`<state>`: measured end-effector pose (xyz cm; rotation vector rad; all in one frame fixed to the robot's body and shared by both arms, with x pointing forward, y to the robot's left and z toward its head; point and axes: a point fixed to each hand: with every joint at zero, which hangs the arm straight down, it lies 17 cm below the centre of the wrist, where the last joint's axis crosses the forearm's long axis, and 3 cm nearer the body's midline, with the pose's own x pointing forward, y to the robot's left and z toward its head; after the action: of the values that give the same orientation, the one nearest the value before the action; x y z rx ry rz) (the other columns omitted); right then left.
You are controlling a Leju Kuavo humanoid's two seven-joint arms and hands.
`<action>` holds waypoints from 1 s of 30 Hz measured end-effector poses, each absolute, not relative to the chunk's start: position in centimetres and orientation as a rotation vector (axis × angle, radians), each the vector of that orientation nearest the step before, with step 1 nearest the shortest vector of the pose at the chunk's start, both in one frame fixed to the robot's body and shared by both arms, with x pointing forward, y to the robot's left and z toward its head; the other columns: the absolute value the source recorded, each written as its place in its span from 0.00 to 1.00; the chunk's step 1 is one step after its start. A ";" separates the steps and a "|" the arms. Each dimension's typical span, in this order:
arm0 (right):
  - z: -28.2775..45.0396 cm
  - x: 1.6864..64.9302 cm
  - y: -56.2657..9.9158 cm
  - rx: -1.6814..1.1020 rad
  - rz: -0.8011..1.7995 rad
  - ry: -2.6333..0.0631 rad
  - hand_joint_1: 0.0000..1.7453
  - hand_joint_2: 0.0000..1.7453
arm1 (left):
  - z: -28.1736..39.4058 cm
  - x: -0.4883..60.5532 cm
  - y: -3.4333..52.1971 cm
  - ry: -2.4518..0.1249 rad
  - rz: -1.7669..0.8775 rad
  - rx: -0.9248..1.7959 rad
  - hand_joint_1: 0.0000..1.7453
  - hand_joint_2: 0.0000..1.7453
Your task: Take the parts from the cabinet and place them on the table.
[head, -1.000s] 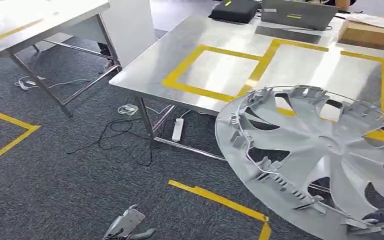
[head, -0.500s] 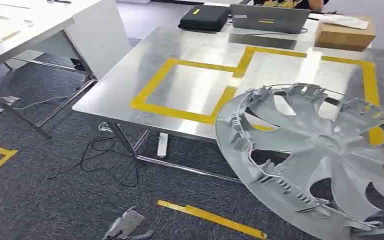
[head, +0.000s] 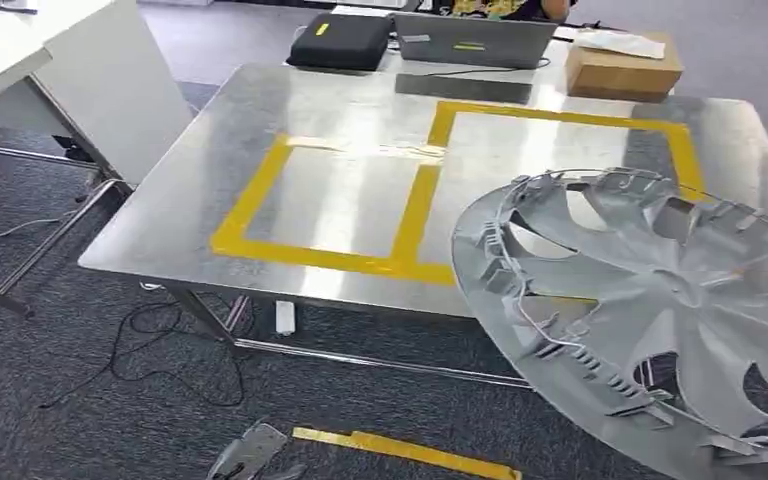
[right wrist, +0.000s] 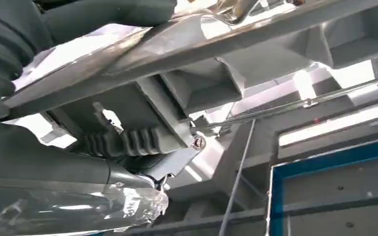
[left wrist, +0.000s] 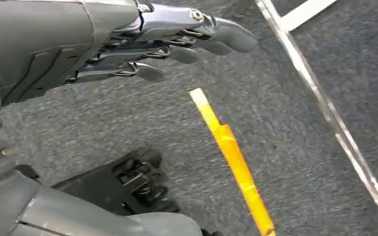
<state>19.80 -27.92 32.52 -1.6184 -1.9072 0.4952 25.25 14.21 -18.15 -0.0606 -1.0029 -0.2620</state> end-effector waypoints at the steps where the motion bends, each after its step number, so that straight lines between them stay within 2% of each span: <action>1: 32.5 19.8 -28.0 -1.616 0.491 -1.908 1.00 1.00 | -18.2 25.3 14.3 -1.002 -0.262 -0.057 0.00 1.00; 30: 29.9 19.9 -27.5 -1.584 0.586 -1.842 1.00 1.00 | -18.1 26.4 15.4 -0.989 -0.170 -0.030 0.00 1.00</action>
<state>19.89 -27.50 29.91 -1.5836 -1.8419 0.5864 26.35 15.44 -18.10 -0.0297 -0.9889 -0.1698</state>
